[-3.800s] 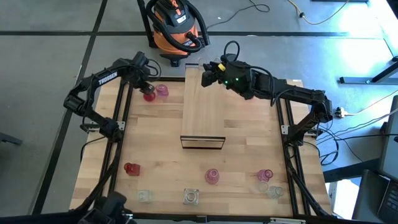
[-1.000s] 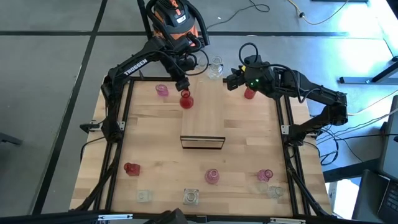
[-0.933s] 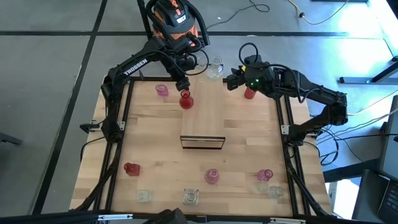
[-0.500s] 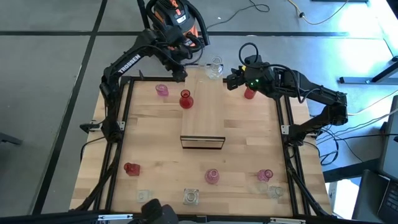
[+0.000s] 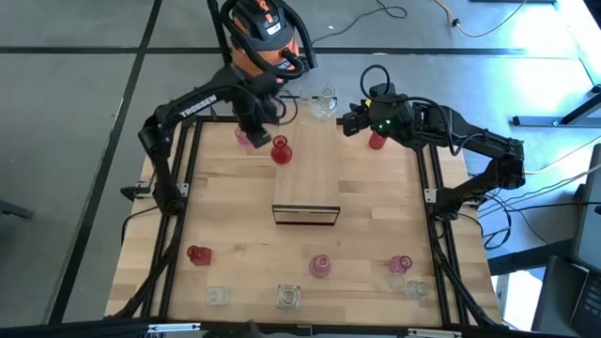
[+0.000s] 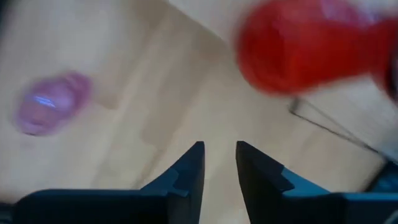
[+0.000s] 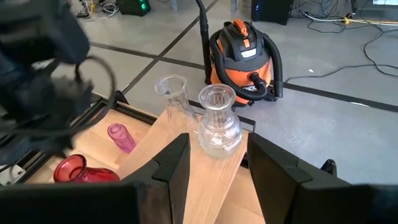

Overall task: Sort vases onto shelf
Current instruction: Put the right red vase on the shelf

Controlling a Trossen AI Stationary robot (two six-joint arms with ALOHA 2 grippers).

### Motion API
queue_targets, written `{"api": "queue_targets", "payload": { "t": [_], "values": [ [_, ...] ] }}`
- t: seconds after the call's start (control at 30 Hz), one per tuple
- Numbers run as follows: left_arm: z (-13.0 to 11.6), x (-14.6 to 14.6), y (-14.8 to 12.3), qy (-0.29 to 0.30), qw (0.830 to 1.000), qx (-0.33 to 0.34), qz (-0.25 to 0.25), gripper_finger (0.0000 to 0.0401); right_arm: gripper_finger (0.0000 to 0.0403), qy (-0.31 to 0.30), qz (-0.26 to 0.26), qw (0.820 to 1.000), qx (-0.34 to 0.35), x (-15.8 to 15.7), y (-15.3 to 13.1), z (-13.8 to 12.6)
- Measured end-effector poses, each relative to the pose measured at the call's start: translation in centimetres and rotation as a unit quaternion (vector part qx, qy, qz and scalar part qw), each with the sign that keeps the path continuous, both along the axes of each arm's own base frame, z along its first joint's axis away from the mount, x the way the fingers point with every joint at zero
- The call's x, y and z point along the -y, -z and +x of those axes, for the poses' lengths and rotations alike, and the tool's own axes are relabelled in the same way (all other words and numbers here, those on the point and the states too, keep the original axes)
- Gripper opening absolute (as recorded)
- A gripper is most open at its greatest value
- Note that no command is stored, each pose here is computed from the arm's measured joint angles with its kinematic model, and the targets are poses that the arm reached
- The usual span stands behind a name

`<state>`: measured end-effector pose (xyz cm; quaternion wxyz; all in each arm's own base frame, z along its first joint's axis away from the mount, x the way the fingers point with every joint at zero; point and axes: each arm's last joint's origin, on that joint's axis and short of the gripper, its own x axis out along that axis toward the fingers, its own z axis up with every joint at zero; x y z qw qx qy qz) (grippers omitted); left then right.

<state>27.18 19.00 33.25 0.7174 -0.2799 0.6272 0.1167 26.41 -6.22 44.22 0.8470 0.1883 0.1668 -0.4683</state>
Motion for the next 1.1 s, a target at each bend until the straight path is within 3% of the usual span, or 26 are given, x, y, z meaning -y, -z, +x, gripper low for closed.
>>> {"api": "queue_targets", "payload": {
  "t": [0.1, 0.33, 0.6, 0.83, 1.1],
  "values": [
    [-0.4, 0.6, 1.2, 0.001, 0.999, 0.019, -0.041, 0.0068, 0.0144, 0.006, -0.005, 1.000, -0.001, 0.0, 0.0, 0.0],
    [0.4, 0.9, 1.7, -0.007, 0.991, 0.109, -0.073, 0.0046, 0.0144, 0.009, -0.008, 1.000, -0.002, 0.1, 0.0, 0.0],
    [2.1, 0.3, 1.4, -0.010, 0.983, 0.182, -0.035, 0.0037, 0.0144, 0.010, -0.006, 1.000, 0.000, 0.1, 0.0, 0.0],
    [3.2, 0.1, 1.2, -0.008, 0.973, 0.226, -0.039, 0.0037, 0.0144, 0.010, 0.002, 1.000, 0.008, 0.0, 0.0, 0.0],
    [4.6, -0.1, 0.5, -0.010, 0.960, 0.281, 0.006, 0.0037, 0.0144, 0.004, 0.006, 1.000, 0.015, 0.0, -0.1, 0.1]
  ]
}}
